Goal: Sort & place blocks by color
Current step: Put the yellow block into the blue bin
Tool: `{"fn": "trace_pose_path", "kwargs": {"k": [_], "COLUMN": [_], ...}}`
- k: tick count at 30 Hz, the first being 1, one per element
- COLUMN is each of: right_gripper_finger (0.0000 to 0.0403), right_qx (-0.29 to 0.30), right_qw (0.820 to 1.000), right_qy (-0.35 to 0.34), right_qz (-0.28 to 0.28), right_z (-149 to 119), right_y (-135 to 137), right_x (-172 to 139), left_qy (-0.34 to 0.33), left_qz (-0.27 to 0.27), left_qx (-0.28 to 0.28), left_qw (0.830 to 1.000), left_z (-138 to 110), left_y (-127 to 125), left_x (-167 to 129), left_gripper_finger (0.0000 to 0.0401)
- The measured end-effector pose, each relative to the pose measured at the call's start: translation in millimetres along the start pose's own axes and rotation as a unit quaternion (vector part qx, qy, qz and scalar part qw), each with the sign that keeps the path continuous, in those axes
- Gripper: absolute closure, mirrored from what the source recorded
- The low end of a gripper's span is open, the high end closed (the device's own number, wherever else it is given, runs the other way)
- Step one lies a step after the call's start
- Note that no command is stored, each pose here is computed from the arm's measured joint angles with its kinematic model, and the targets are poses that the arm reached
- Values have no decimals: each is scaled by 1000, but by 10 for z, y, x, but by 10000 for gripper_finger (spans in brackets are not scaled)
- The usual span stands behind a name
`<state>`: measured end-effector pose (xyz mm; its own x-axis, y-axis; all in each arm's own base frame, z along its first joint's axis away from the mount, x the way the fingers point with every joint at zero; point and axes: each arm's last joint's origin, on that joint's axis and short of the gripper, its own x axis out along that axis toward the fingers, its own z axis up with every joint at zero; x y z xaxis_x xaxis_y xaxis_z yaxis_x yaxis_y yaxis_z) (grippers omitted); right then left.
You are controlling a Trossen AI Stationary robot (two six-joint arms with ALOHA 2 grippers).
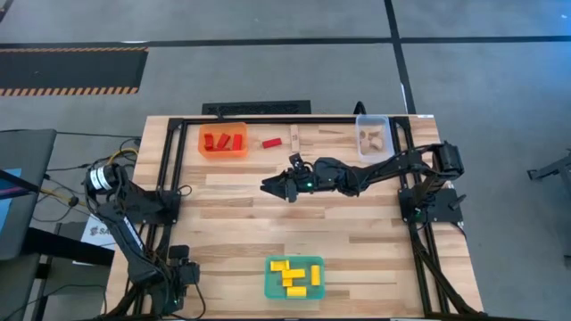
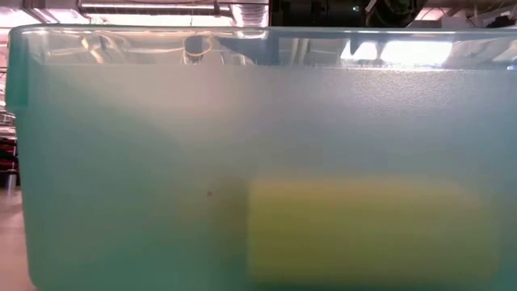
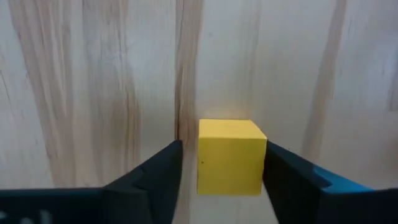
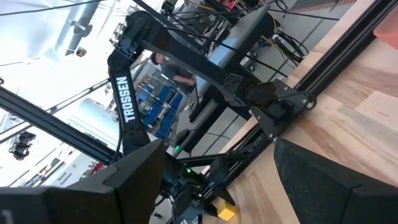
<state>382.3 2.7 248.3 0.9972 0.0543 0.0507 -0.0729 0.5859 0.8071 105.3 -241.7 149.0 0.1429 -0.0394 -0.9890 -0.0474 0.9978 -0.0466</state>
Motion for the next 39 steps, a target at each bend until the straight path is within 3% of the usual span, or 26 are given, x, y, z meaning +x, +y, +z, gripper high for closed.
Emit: {"fn": "trace_pose_path", "kwargs": {"k": [5, 10, 15, 20, 25, 28, 31, 36, 39], "right_gripper_finger": [82, 82, 82, 82, 82, 82, 82, 82, 82], "right_qx": [0, -2, -9, -62, -113, -141, -163, -176, -174], "right_qw": [1000, 1000, 999, 996, 990, 988, 986, 983, 980], "right_qy": [-2, 0, 14, -4, -26, -26, -30, -30, -24], "right_qz": [-2, 1, 29, 58, 73, 58, 23, -50, -91], "right_z": [20, 47, 140, 295, 499, 585, 624, 596, 538], "right_y": [-14, -32, 23, 233, 502, 645, 783, 938, 1002], "right_x": [-1, -3, -44, -155, -356, -510, -675, -913, -1031], "left_qy": [-2, -51, -91, -199, -342, -394, -412, -408, -413], "left_qz": [-2, 7, 72, 135, 99, 79, 44, -21, -85], "left_qx": [-3, -5, -13, -65, -116, -85, -19, 67, 125], "left_qw": [1000, 999, 993, 969, 927, 912, 910, 910, 898], "left_z": [17, 89, 189, 308, 547, 808, 1139, 1692, 1973], "left_y": [6, 64, 397, 955, 1330, 1424, 1485, 1597, 1640], "left_x": [-10, -98, -393, -877, -1262, -1383, -1380, -1092, -868], "left_gripper_finger": [297, 300, 300, 300, 300, 300, 300, 300, 300]}}
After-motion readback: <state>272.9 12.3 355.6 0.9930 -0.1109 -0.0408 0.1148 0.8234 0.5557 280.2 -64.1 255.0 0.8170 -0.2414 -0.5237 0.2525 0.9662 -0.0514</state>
